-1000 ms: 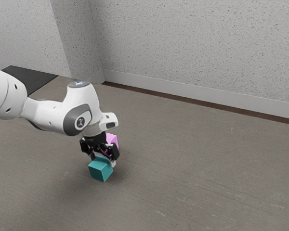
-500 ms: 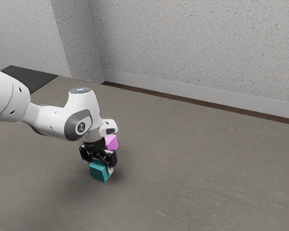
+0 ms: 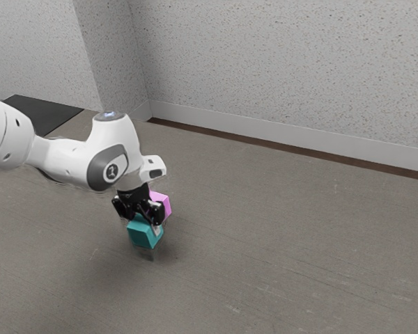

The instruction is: Pick up the blue block with one arm, and put the blue block on the pink block with one arm

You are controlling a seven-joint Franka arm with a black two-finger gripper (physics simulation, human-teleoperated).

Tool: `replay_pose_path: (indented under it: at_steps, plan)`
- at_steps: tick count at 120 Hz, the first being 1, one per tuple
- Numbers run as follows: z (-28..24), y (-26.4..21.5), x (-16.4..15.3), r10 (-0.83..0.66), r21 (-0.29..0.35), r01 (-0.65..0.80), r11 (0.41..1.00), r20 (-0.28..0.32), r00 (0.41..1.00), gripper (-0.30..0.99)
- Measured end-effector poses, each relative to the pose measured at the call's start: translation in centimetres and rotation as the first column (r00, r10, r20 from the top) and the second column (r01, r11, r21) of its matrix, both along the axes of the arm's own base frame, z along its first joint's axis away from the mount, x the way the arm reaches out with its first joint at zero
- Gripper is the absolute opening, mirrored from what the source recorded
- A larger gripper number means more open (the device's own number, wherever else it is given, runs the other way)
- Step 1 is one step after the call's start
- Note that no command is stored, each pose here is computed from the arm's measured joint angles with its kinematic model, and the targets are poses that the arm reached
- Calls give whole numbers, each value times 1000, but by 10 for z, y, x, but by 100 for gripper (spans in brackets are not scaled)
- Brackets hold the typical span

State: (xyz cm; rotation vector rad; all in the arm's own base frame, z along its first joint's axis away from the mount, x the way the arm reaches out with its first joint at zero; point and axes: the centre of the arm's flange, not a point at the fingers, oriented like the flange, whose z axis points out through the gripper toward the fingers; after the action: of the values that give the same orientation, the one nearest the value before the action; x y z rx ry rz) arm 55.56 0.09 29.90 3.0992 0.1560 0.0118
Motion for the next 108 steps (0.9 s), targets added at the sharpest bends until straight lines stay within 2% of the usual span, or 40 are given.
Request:
replay_pose_path:
  at_steps: [14,32,47,73,108]
  plan:
    - [41,23,27,30,21,-31,999,40,999,34]
    - [48,38,59,39,35,-39,999,24,999,35]
    - [53,48,77,43,37,-42,998,-9,999,35]
    - [43,58,85,37,29,-34,999,-105,994,36]
    - [40,59,97,-4,10,5,1000,-156,988,36]
